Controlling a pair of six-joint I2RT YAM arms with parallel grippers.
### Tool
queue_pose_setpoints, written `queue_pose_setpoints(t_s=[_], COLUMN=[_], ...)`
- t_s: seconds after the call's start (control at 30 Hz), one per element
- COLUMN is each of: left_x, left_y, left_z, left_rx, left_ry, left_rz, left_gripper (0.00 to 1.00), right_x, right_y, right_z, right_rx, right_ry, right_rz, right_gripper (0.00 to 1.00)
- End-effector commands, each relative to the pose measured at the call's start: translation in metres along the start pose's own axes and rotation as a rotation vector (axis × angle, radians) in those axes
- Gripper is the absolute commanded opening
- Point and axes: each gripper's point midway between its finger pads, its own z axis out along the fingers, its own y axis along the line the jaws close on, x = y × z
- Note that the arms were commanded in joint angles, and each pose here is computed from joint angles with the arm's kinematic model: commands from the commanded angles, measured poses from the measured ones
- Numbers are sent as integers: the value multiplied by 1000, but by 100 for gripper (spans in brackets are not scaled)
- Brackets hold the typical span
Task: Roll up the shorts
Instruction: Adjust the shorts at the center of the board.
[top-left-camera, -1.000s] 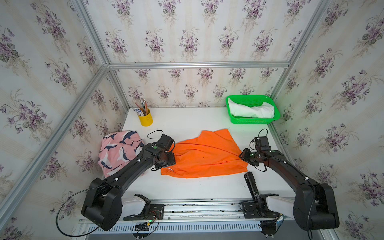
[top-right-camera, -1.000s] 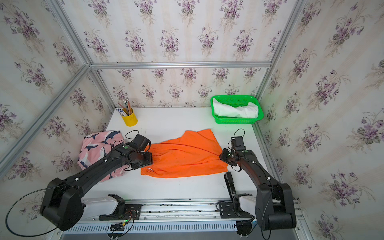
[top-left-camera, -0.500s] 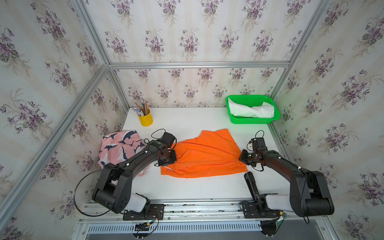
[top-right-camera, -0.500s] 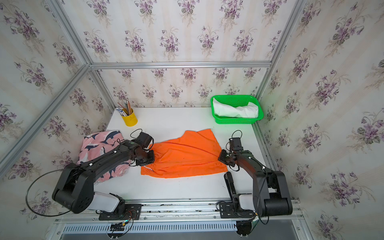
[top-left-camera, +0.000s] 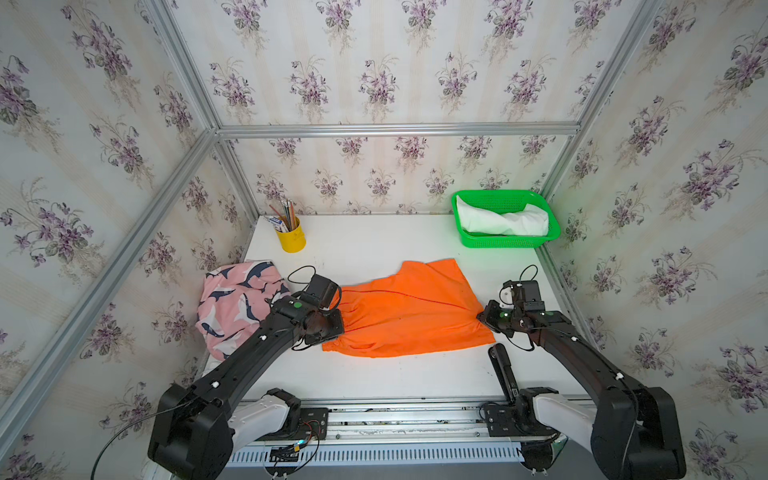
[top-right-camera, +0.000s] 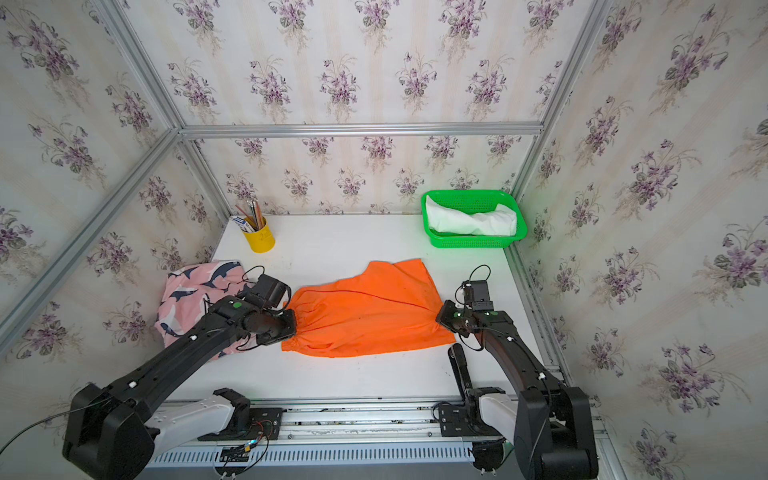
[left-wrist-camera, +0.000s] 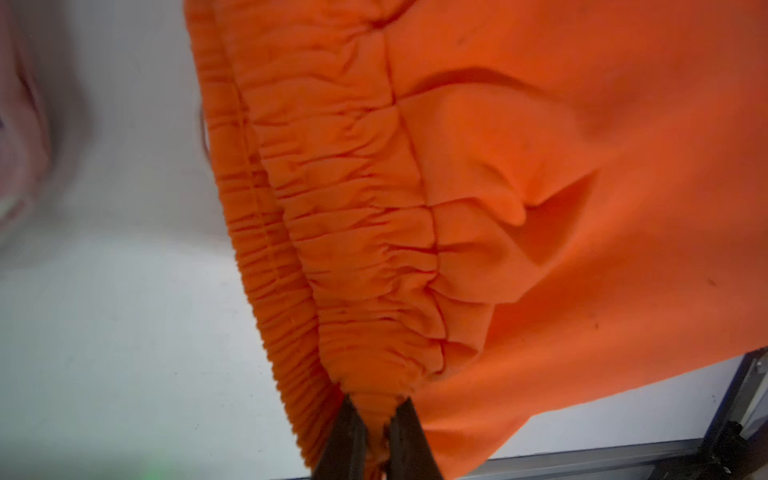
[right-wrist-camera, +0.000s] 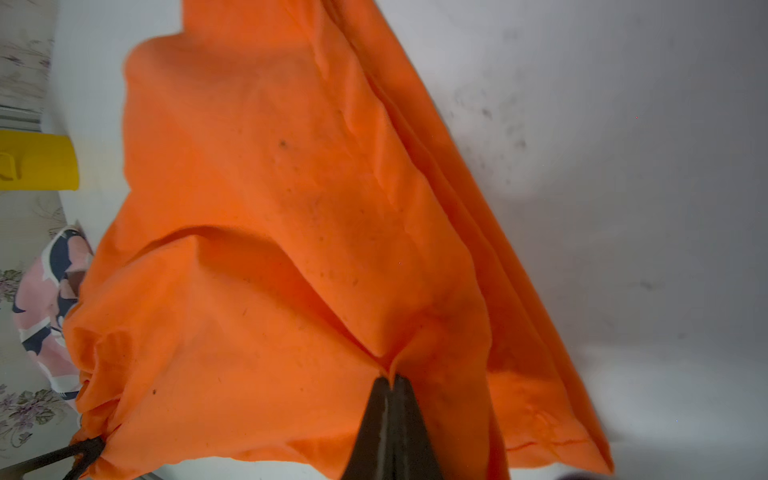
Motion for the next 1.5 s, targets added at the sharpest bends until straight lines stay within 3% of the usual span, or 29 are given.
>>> queue_pose_setpoints(t_s=[0.0,0.07,0.17,0.27,0.4,0.6,0.8,1.0,1.2,1.33,1.47], left_x=[12,9,-5,-22,-44,-74,-83,-49,10,52,77], left_y=[23,24,20,18,9,-13,-10,-1,-15,-60,-123], left_z=[18,15,-15,-55,-83,-50,14,48,54,59,40], left_rx=[-83,-98,-109,-136,-167,-203,-256,-199,-106,-11,84], left_ry=[32,16,-50,-140,-193,-135,-7,110,140,144,116], left_rz=[-68,-63,-29,10,75,162,178,124,98,135,260], left_gripper=[27,36,46,49,51,50,48,48,51,53,54], right_x=[-8,-10,-25,-41,-38,9,14,-24,-75,-102,-109], right_y=[-19,-18,-9,7,41,93,79,91,143,203,254], right_z=[10,7,-15,-44,-51,-8,46,99,162,194,193], right_rx=[61,66,80,71,-28,-140,-47,30,-9,-138,-250], right_ry=[-73,-82,-149,-224,-190,11,73,68,71,79,100], right_rz=[55,54,30,-10,-60,-204,-223,-297,-410,-491,-578], right_gripper=[0,14,33,38,38,36,32,27,26,25,25])
